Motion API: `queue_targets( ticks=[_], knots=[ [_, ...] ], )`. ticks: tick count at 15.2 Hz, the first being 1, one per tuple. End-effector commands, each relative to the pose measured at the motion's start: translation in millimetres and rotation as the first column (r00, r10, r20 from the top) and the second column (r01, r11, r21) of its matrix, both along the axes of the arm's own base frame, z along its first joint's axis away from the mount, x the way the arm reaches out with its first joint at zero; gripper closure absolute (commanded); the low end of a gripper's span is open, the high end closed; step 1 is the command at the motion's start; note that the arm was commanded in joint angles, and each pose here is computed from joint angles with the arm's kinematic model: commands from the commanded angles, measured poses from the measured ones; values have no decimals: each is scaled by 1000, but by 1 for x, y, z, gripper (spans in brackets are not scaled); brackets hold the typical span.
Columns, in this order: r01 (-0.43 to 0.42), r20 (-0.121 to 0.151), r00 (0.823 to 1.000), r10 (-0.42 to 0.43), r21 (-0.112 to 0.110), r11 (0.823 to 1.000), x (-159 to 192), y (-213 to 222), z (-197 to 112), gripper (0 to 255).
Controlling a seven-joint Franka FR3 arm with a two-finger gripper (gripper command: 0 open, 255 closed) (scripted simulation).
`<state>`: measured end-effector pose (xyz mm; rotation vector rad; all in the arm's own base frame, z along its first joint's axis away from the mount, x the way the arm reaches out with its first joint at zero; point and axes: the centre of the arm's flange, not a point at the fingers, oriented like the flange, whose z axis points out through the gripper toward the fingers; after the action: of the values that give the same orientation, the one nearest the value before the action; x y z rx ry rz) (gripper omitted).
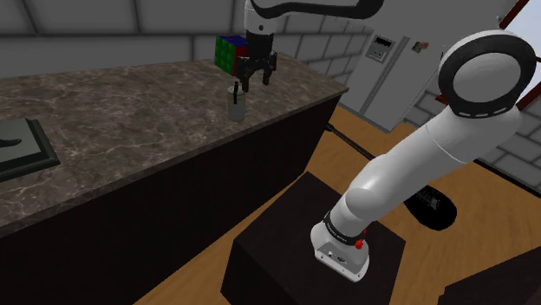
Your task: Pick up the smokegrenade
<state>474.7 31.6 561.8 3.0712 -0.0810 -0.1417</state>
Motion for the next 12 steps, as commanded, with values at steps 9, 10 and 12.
queue_targets(
  ticks=[9,10,12],
  knots=[
    [83,-9,997,-83,-30,996,96,-11,-27,0],
    [83,-9,997,-83,-30,996,96,-11,-32,0],
    [83,-9,997,-83,-30,996,96,-11,-43,0]
  ],
)
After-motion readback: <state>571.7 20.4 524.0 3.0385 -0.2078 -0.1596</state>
